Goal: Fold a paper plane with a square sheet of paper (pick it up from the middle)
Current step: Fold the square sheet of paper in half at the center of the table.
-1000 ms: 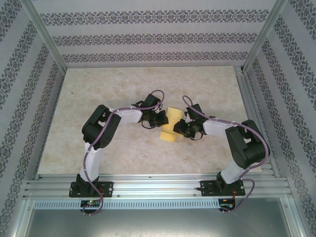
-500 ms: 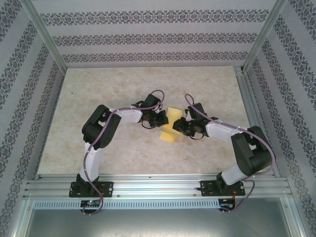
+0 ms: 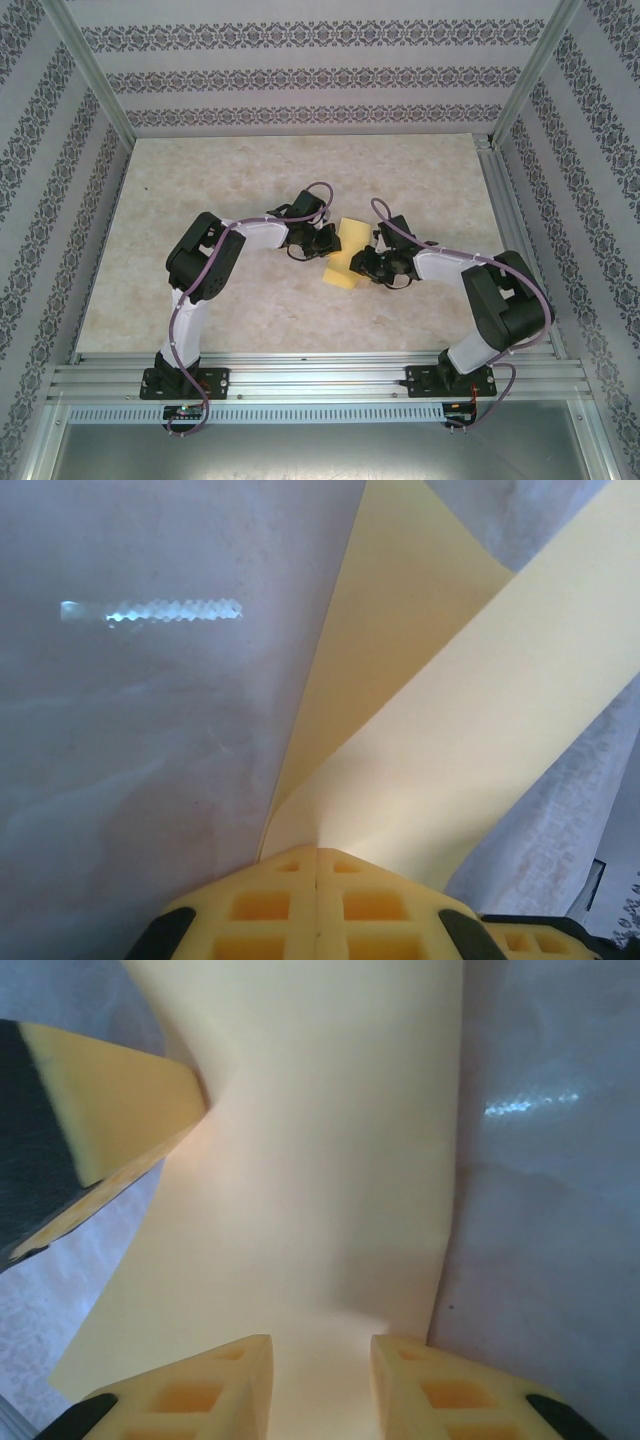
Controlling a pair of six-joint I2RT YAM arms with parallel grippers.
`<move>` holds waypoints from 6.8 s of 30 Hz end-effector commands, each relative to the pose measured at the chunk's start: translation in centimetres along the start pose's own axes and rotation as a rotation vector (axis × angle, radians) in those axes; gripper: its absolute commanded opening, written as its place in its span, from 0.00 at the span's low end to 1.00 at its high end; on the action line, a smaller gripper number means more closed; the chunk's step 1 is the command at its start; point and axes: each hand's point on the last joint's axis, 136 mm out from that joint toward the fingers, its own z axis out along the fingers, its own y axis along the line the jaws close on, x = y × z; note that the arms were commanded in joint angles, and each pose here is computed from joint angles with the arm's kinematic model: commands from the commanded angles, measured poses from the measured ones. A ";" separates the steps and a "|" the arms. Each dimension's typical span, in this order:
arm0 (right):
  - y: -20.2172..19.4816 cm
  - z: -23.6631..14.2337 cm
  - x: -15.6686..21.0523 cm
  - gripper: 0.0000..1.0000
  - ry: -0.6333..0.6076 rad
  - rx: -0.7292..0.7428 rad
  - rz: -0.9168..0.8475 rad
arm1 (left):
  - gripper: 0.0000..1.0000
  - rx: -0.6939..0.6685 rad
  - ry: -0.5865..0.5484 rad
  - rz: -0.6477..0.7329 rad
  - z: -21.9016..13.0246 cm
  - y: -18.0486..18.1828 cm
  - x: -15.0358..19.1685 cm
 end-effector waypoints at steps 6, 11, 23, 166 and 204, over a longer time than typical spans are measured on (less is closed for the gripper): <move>1.9 -0.6 0.5 0.32 -0.011 -0.080 -0.013 | 0.03 -0.086 0.061 -0.008 1.4 2.4 1.9; 0.3 1.0 1.7 0.32 0.029 -0.047 0.012 | 0.03 -0.086 0.062 -0.007 1.5 2.5 2.0; 1.9 -0.6 1.5 0.32 0.006 -0.052 -0.034 | 0.03 -0.089 0.063 -0.006 1.3 2.4 2.0; -3.6 2.6 -8.7 0.29 0.009 0.007 0.018 | 0.02 -0.129 0.109 0.005 1.9 3.5 3.0; 1.4 -2.6 -14.3 0.31 -0.109 -0.064 -0.054 | 0.01 -0.135 0.115 0.004 1.8 3.5 3.1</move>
